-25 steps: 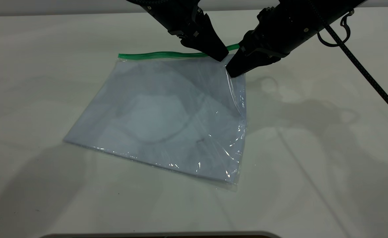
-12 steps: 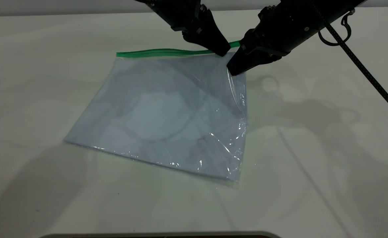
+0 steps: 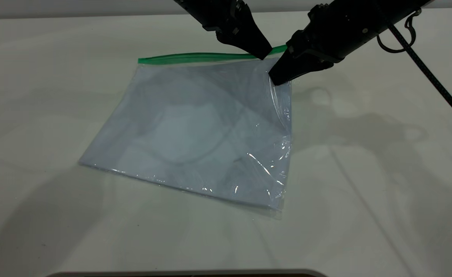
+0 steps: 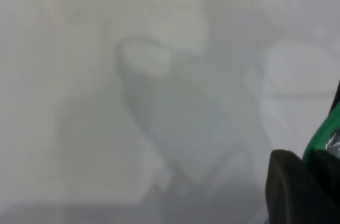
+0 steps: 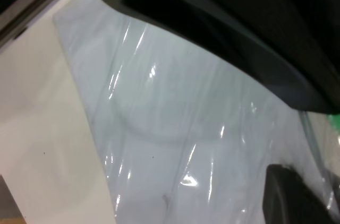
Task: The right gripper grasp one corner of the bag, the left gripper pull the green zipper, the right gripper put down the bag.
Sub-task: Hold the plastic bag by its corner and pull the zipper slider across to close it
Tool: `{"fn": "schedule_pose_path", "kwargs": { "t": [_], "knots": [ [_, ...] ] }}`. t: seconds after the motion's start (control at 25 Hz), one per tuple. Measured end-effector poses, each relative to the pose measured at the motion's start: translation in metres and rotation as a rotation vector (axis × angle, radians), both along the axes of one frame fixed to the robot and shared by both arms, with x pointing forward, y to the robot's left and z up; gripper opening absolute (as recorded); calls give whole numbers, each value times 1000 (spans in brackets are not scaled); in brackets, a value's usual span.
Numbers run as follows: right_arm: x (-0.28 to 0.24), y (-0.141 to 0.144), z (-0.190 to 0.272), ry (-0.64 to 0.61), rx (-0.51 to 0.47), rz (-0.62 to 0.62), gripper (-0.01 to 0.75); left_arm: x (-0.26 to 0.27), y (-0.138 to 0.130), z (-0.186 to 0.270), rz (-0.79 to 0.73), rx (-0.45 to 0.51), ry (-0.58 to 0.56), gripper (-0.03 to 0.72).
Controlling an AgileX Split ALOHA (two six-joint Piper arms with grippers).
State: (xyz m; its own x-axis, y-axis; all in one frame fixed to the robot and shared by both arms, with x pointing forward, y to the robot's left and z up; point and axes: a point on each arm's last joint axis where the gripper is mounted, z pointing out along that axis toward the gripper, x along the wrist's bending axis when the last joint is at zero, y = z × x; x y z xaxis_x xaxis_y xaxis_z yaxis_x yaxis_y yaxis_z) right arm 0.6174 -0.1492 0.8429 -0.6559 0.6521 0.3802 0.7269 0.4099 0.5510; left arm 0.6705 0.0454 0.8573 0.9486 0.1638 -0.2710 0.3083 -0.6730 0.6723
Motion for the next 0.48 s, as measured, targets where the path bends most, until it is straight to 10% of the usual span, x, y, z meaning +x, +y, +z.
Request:
{"fn": "schedule_pose_path", "kwargs": {
  "t": [0.48],
  "knots": [
    [5,-22,5,45,101,-37,33,2,-2,2,33,-25,-3,53]
  ]
}}
